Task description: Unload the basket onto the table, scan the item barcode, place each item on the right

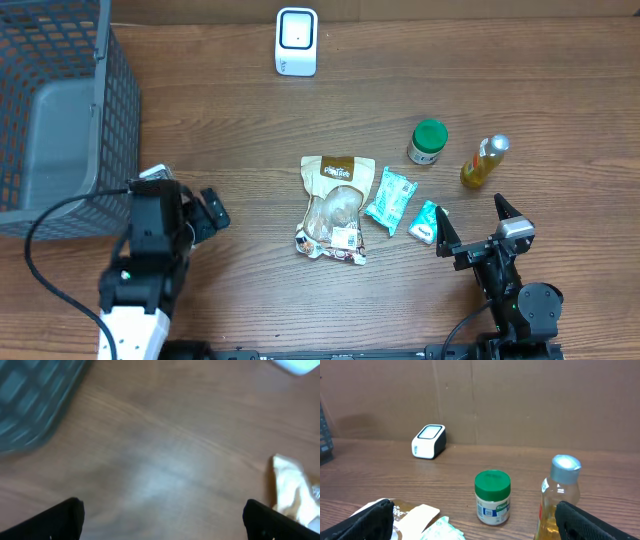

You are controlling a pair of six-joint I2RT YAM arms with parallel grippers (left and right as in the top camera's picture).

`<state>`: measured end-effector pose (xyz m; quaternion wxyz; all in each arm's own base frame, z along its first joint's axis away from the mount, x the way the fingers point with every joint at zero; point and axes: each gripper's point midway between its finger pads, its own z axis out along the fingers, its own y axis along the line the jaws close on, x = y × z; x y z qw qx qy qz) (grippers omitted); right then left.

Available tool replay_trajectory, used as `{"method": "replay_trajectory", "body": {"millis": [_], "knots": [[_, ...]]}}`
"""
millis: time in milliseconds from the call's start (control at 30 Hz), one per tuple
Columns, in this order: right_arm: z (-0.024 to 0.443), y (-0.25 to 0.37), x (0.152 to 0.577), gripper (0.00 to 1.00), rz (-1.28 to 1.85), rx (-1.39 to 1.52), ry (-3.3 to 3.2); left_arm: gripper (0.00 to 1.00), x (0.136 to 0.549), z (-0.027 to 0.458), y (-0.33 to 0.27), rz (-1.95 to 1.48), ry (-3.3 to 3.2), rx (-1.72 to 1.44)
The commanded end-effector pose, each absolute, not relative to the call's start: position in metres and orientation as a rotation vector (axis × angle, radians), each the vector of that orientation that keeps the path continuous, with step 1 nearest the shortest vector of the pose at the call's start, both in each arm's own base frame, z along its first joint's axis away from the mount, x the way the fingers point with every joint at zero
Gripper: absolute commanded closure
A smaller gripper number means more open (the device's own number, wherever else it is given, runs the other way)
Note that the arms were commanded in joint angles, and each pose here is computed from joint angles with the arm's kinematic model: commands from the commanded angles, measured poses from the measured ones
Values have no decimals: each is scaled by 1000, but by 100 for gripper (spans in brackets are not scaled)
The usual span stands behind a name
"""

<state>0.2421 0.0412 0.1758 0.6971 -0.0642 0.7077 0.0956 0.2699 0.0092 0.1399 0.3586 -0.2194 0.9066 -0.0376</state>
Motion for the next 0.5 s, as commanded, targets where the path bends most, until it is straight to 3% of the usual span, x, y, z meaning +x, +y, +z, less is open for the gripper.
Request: {"method": "replay_trajectory", "body": {"millis": [0,200,467], "knots": [[174,42,242,0,211,-149,1574,0,275,127,-5,-196,2267,-506],[174,42,242,0,211,-149,1574,0,293,130,-26,-319,2067,-286],[174,42,242,0,211,-150,1574,1,282,116,-29,-316,1983,-201]]}}
